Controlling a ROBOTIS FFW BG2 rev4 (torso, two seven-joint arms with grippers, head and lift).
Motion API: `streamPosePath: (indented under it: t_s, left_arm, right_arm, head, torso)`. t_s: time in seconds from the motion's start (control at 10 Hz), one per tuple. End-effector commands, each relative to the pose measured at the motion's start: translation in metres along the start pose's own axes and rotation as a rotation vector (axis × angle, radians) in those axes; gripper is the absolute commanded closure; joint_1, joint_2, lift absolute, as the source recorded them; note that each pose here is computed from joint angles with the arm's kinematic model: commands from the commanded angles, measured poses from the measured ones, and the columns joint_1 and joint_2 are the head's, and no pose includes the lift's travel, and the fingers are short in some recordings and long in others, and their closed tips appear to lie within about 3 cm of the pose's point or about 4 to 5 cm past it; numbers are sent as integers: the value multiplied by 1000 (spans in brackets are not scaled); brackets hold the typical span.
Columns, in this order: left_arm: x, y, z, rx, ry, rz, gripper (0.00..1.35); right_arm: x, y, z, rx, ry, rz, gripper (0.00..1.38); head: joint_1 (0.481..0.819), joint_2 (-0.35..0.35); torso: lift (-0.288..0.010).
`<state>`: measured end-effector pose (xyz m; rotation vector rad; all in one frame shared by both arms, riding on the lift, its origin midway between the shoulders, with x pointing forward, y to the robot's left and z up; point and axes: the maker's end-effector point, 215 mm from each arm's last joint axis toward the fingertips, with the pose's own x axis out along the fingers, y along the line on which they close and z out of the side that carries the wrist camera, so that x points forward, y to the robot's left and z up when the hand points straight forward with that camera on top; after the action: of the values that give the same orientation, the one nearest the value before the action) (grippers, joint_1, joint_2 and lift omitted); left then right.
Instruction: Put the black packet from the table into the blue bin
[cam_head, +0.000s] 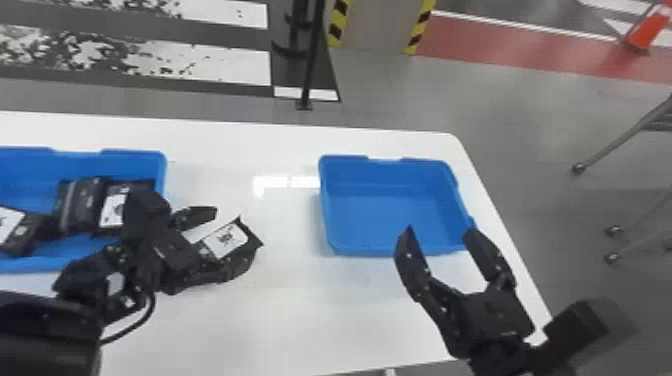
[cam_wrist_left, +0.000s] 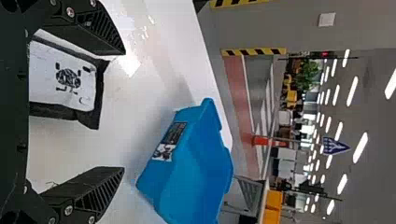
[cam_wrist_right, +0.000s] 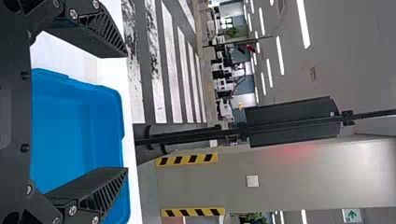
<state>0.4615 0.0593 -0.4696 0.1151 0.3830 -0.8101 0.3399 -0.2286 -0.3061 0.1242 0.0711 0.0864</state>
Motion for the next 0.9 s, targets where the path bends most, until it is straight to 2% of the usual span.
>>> streamPosePath:
  t_s: [0.0, 0.2, 0.3, 0.4, 0.7, 0.8]
  left_arm:
    - [13, 11, -15, 26, 75, 13, 150]
    - [20, 17, -26, 55, 132, 22, 162]
    - [19, 18, -28, 57, 140, 25, 249]
    - [18, 21, -32, 68, 156, 30, 441]
    - [14, 23, -51, 85, 233, 30, 1159]
    - [15, 23, -53, 117, 255, 26, 1216]
  right_arm:
    - [1, 1, 0, 3, -2, 1, 153]
    - [2, 1, -1, 5, -2, 4, 153]
    - [2, 1, -2, 7, 0, 3, 153]
    - [2, 1, -2, 7, 0, 5, 153]
    - [2, 1, -2, 9, 0, 5, 153]
    - [2, 1, 0, 9, -5, 5, 153]
  head:
    - [695, -238]
    - [695, -228]
    - [695, -224]
    - [695, -222]
    - [695, -214]
    - [695, -212]
  torso:
    - [-110]
    - [-110]
    - [-110]
    - [-110]
    - [-110]
    - [-110]
